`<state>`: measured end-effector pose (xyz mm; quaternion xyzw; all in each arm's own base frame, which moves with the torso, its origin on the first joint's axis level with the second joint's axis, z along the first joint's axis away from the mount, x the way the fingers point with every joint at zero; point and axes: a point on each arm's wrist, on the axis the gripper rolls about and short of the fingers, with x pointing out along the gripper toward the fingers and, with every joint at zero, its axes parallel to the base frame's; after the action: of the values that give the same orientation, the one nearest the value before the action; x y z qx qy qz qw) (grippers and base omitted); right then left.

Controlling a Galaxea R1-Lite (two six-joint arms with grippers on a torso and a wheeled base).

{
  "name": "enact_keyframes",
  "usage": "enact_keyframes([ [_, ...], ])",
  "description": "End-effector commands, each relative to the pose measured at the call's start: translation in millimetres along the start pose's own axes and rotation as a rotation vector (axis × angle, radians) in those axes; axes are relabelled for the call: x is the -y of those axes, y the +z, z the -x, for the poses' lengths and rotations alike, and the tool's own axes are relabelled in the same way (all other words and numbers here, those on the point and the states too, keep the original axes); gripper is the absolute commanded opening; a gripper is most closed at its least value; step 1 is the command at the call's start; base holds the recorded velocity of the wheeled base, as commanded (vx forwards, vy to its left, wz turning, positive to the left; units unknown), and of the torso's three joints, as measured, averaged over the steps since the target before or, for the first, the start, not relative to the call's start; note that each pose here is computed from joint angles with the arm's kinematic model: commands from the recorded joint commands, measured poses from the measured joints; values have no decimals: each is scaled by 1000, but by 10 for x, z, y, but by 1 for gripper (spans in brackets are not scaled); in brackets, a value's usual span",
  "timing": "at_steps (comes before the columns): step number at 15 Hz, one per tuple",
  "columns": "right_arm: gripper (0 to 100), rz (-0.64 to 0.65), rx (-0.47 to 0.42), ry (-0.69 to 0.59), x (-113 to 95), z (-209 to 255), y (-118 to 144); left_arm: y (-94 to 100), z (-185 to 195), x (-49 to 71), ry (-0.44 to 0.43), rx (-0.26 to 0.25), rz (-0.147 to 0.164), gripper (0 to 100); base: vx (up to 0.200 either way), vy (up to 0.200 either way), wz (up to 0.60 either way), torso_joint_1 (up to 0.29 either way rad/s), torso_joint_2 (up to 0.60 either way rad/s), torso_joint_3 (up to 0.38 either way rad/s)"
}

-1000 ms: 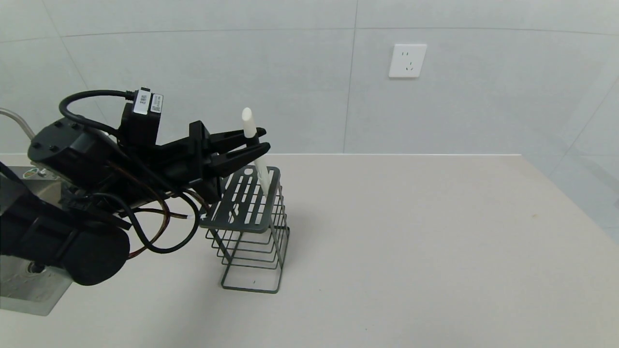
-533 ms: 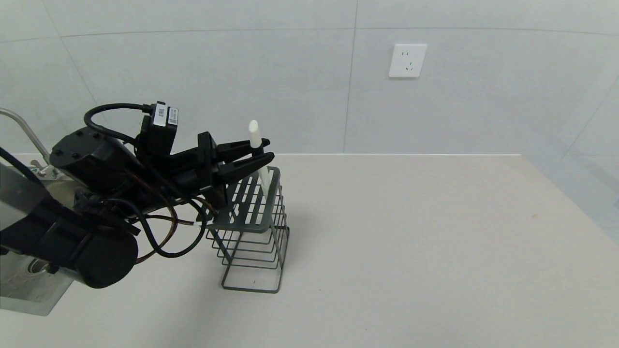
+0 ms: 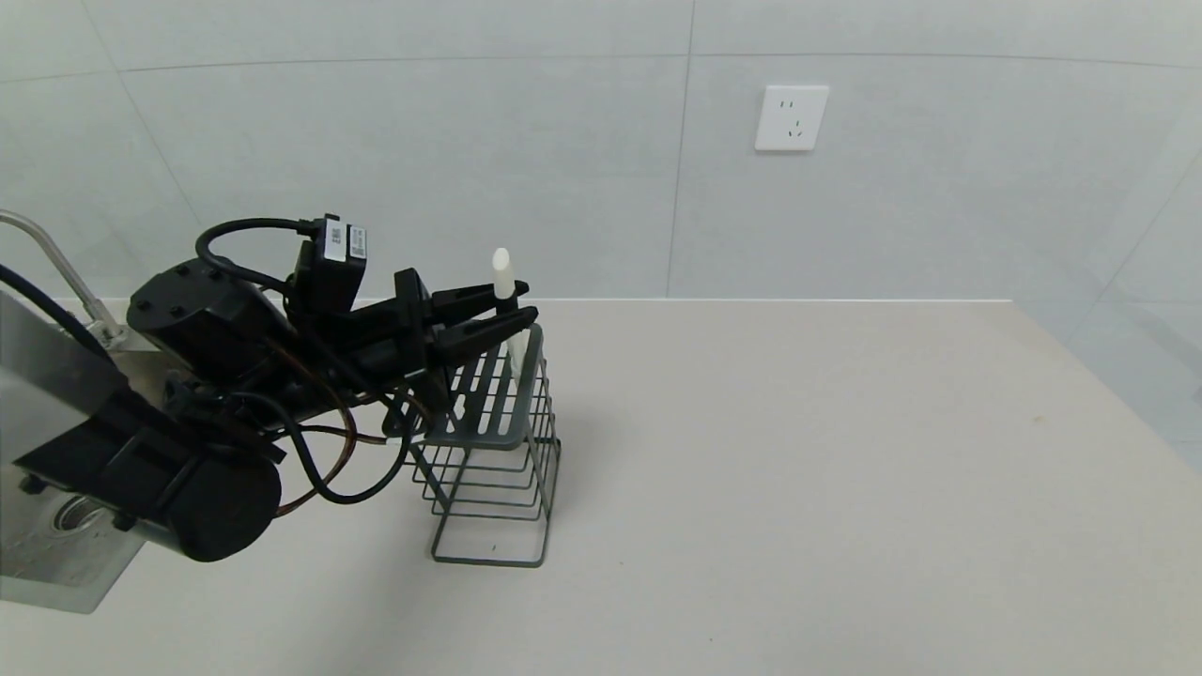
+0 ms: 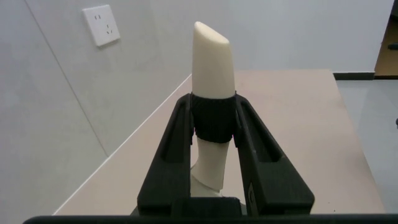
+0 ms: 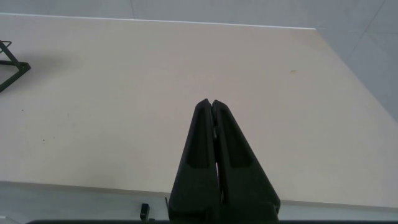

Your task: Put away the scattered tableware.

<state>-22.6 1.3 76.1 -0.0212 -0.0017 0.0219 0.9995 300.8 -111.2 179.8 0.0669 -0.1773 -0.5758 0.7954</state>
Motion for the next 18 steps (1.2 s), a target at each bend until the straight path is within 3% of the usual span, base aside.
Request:
enact_keyframes([
  [1, 0, 1, -1, 1, 0, -1, 1, -86, -10, -6, -1, -13, 11, 0, 0, 0, 0, 0, 0, 0],
  [7, 0, 1, -1, -1, 0, -1, 1, -125, -5, -8, 3, -20, 19, 0, 0, 0, 0, 0, 0, 0],
  [10, 0, 1, -1, 1, 0, -1, 1, -153, 9, 13, 3, -29, 33, 0, 0, 0, 0, 0, 0, 0],
  [11, 0, 1, -1, -1, 0, -1, 1, -188, 30, 51, 0, -42, 52, 0, 0, 0, 0, 0, 0, 0],
  [12, 0, 1, -1, 1, 0, -1, 1, -187, 33, 57, -2, -43, 54, 100, 0, 0, 0, 0, 0, 0],
  [18, 0, 1, -1, 1, 0, -1, 1, -162, 39, 39, 5, -38, 41, 100, 0, 0, 0, 0, 0, 0],
])
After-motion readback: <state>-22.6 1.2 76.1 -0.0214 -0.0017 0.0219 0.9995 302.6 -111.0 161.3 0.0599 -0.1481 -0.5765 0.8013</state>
